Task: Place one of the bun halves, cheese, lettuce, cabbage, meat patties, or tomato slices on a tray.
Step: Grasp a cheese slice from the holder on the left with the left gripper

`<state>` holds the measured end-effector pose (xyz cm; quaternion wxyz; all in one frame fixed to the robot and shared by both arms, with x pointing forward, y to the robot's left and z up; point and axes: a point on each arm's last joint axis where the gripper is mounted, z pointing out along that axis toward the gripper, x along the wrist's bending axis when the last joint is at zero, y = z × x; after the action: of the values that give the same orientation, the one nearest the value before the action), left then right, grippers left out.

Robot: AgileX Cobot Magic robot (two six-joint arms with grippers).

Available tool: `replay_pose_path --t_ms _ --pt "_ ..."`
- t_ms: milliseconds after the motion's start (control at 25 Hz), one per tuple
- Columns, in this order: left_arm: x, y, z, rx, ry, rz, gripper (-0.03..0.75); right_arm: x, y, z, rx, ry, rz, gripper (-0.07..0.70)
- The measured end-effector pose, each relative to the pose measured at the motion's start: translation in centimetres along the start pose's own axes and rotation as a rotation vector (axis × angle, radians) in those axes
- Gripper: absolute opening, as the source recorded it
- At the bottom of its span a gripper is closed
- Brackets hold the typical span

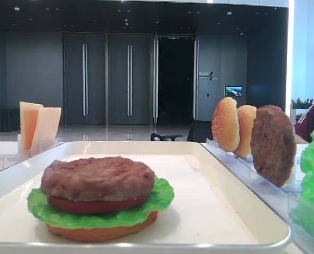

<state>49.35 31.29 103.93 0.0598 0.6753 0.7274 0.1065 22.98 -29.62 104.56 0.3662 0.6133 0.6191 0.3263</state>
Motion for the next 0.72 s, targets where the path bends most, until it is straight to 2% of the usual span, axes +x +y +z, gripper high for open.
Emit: replay_pose_path --t_ms 320,560,720 --pt "-0.6 6.3 2.3 0.072 -0.014 -0.012 0.451 0.0 0.0 0.0 0.0 0.0 0.0 0.44" --pt "-0.8 10.2 2.6 0.09 -0.014 -0.032 0.451 0.0 0.0 0.0 0.0 0.0 0.0 0.44" --pt "-0.9 12.2 2.5 0.071 -0.016 -0.039 0.451 0.0 0.0 0.0 0.0 0.0 0.0 0.44"
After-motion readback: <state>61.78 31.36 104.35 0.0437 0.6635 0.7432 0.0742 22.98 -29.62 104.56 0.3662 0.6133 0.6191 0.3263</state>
